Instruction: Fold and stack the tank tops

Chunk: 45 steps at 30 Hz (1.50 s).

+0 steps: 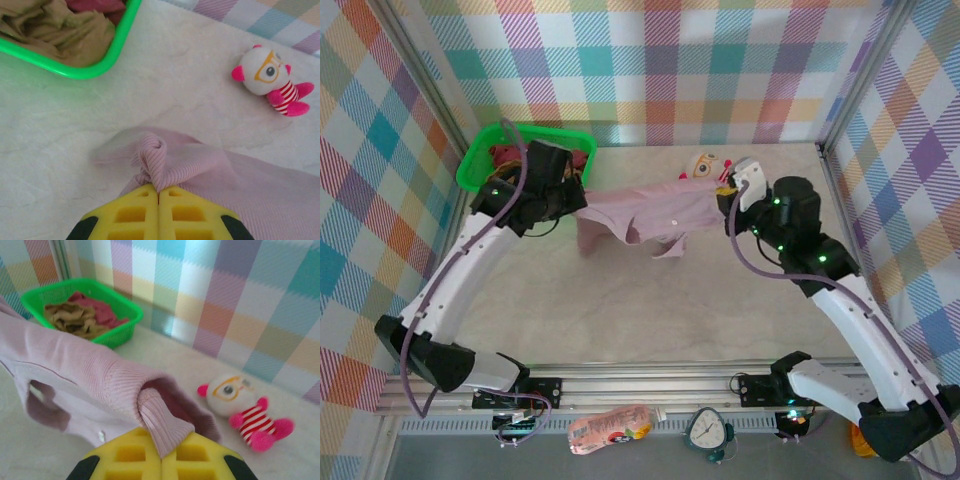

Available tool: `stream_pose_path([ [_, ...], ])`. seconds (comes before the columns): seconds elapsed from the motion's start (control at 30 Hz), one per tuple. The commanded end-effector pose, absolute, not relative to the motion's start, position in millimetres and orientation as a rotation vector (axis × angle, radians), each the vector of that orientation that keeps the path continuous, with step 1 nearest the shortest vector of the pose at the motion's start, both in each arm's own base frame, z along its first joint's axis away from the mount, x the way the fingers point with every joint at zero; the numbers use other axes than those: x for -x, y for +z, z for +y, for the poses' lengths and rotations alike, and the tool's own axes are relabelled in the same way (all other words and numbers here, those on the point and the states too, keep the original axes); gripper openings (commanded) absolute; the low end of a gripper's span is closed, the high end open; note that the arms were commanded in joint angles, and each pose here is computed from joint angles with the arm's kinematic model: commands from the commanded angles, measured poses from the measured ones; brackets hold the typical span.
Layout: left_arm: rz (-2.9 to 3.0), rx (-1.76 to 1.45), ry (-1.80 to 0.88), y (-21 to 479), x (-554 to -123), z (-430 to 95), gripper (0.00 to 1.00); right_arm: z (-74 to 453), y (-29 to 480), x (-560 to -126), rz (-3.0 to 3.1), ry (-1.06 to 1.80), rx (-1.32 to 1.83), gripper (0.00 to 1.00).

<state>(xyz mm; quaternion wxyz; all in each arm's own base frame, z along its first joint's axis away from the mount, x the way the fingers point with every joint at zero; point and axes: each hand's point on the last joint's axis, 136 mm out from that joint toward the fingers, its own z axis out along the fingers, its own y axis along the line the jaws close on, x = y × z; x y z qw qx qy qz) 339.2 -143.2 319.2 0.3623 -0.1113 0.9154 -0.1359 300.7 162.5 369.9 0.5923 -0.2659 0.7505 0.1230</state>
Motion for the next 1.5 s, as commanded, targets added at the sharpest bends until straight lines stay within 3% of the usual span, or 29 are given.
stream_pose_path([
  [0.0, 2.307, 0.263, -0.311, 352, -319, -125, 0.0, 158, 414, -285, 1.628, 0.257, 0.671, 0.01],
  [0.2, 2.202, 0.251, -0.417, 391, -314, -129, 0.0, 171, 456, -266, 1.504, 0.377, 0.705, 0.01],
  [0.37, 2.201, 0.214, -0.365, 385, -348, -143, 0.0, 174, 445, -309, 1.564, 0.316, 0.688, 0.01],
  [0.6, 2.181, 0.181, -0.334, 391, -426, -168, 0.0, 183, 453, -379, 1.674, 0.5, 0.615, 0.01],
  [0.83, 2.185, 0.167, -0.364, 411, -431, -174, 0.0, 174, 453, -367, 1.86, 0.644, 0.529, 0.01],
  [1.0, 2.338, 0.226, -0.441, 357, -394, -174, 0.0, 164, 376, -325, 2.157, 0.714, 0.462, 0.02],
  [1.2, 2.567, 0.419, -0.637, 234, -339, -192, 0.0, 145, 244, -295, 2.486, 0.707, 0.349, 0.03],
  [1.37, 2.723, 0.482, -0.604, 143, -309, -223, 0.0, 137, 137, -284, 2.74, 0.677, 0.285, 0.03],
  [1.47, 2.787, 0.492, -0.53, 110, -287, -234, 0.02, 127, 106, -278, 2.838, 0.62, 0.246, 0.04],
])
